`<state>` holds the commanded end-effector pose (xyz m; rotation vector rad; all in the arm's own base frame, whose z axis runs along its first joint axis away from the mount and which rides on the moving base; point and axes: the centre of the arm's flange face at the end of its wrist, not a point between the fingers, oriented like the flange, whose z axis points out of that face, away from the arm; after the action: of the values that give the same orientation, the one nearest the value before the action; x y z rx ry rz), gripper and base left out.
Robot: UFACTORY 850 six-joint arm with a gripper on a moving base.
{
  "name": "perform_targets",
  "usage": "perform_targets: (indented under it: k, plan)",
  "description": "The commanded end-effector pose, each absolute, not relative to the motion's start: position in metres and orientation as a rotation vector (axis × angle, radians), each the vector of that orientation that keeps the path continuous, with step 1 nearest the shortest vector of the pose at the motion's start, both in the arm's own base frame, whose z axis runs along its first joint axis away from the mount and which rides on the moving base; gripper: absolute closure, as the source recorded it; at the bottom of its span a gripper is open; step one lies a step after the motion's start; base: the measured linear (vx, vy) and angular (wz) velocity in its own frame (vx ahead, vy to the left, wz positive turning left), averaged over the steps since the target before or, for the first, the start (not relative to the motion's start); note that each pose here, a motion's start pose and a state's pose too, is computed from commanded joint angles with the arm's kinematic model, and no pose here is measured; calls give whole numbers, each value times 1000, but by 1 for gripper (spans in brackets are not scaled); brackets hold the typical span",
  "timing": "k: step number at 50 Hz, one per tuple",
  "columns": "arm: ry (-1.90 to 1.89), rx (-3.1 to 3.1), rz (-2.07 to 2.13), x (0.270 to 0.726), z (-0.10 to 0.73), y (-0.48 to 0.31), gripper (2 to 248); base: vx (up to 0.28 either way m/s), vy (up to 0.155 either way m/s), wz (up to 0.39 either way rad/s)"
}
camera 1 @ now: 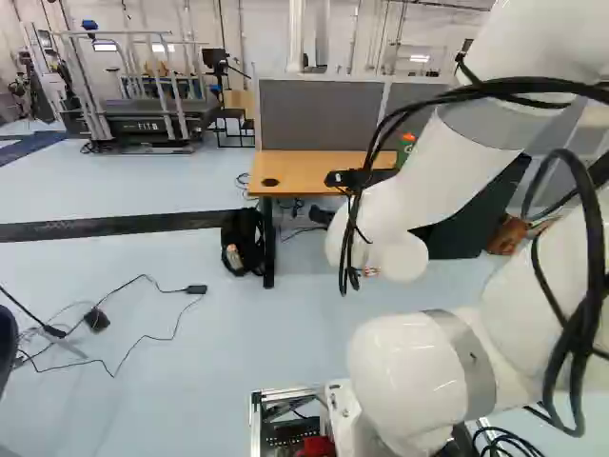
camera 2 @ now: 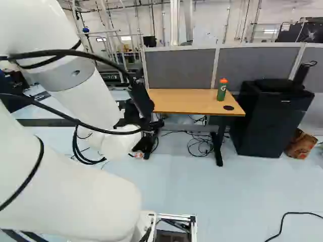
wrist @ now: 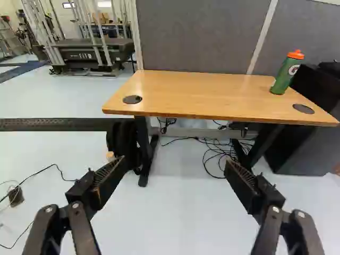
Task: Pick up the green bottle from the table
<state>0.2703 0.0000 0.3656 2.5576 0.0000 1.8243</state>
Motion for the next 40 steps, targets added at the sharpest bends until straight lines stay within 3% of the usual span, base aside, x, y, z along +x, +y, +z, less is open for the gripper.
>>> perform_targets:
  k: [40]
  plan:
    - [0, 2558, 1824, 270, 366, 0, 3, 0, 0, 0]
